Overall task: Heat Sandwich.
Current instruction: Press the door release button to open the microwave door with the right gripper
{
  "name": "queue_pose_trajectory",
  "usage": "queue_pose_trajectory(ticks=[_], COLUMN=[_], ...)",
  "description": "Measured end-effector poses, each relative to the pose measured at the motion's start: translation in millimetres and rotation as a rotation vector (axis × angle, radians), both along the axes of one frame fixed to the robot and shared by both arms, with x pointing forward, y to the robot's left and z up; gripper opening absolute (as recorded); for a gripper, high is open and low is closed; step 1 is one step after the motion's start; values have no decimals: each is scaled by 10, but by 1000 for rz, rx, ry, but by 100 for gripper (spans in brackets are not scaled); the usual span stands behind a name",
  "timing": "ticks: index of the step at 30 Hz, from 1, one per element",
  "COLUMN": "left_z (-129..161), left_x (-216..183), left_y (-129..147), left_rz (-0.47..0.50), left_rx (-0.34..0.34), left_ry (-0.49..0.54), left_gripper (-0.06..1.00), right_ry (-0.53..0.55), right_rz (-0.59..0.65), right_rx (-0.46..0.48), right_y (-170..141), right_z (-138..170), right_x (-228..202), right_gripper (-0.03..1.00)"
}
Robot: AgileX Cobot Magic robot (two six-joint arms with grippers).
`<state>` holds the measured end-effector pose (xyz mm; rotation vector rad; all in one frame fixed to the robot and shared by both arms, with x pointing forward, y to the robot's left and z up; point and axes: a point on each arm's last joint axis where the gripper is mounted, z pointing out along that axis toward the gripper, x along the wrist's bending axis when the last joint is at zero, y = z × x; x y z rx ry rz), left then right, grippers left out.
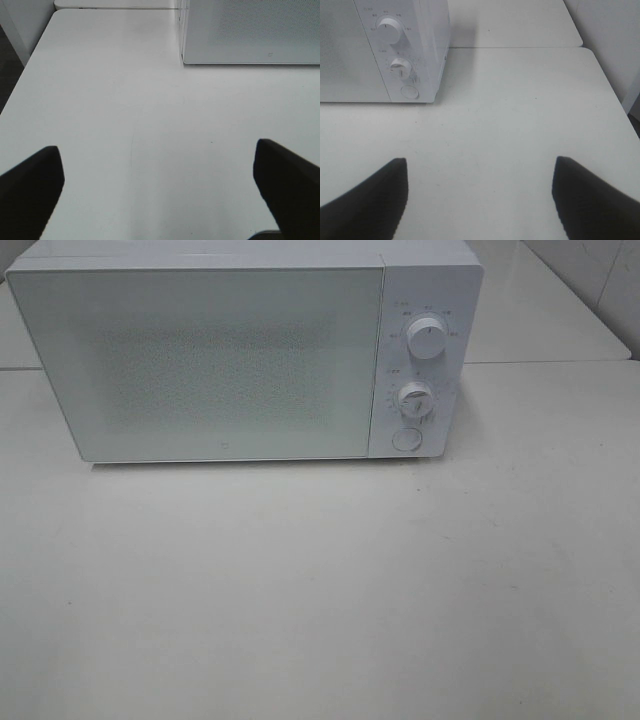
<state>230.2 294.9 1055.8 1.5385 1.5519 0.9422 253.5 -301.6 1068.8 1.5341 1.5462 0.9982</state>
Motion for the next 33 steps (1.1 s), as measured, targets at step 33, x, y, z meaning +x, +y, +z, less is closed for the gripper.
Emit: queue_pose_trajectory(ticks=[33], left_z=[0], left_x=[0], left_y=[0], left_rz=[0], left_rx=[0], left_ry=[0], left_gripper=[97], right_ry=[-49], right_rz=[38], right_rx=[2], right_y=[152], right_z=[-32], right_x=[1370], right_gripper=[77])
